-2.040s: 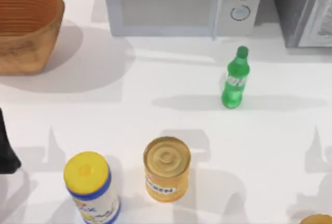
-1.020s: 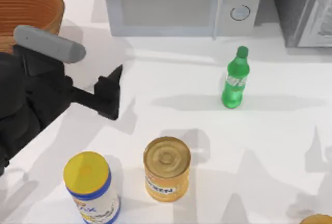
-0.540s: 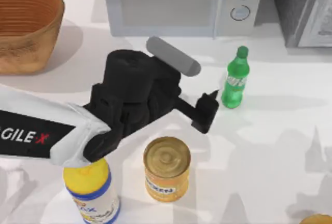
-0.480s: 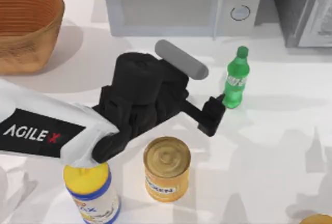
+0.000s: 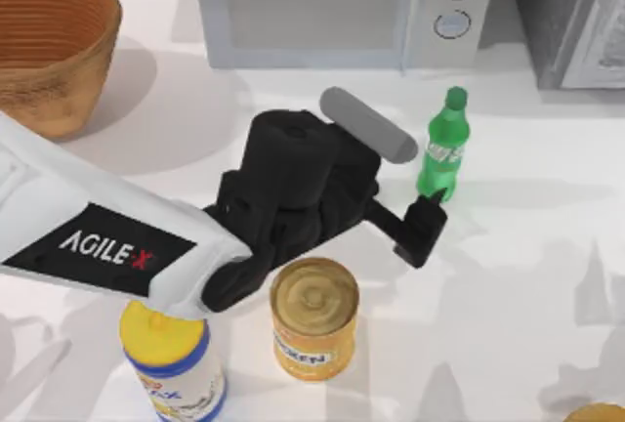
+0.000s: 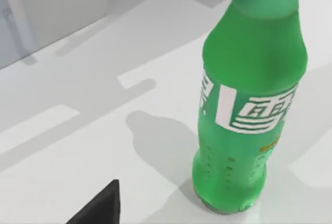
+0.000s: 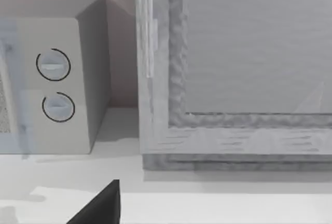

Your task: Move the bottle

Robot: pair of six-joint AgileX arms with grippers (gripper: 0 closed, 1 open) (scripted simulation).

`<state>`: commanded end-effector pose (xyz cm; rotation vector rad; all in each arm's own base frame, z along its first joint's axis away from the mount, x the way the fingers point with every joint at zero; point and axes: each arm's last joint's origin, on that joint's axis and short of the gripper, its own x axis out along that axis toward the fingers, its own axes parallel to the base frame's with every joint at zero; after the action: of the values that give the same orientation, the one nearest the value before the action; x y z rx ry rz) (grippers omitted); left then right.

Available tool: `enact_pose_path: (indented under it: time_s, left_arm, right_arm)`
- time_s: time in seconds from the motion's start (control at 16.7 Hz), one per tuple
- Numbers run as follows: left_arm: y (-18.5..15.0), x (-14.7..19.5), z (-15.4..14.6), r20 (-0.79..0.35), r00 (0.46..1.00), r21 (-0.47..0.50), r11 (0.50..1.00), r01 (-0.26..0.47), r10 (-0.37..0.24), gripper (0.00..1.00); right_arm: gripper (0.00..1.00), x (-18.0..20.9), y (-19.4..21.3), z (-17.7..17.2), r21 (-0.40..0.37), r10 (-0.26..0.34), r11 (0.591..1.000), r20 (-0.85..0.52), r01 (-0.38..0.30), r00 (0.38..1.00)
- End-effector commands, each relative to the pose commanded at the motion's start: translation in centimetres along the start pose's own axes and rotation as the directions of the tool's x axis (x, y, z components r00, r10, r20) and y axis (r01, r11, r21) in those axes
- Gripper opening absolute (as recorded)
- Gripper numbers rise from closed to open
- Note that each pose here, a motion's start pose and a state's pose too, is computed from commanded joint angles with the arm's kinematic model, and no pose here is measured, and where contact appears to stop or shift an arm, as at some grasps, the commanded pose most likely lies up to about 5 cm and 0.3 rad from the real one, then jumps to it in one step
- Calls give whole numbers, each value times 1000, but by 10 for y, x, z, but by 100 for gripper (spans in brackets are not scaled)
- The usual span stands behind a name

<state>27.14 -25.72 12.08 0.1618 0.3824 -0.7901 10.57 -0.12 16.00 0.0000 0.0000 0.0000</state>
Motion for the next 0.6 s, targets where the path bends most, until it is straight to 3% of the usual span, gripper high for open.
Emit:
enact_pose_path:
  time_s: [0.24,0.6]
  left_arm:
    - [-1,11,8,7,1000,2,1000,4,-4,100]
    - [-1,64,11,4,1000,2,1000,4,-4,100]
  right_arm:
    - [100,0,0,0,0,0,1000,0,0,1000]
    - [100,0,0,0,0,0,1000,0,0,1000]
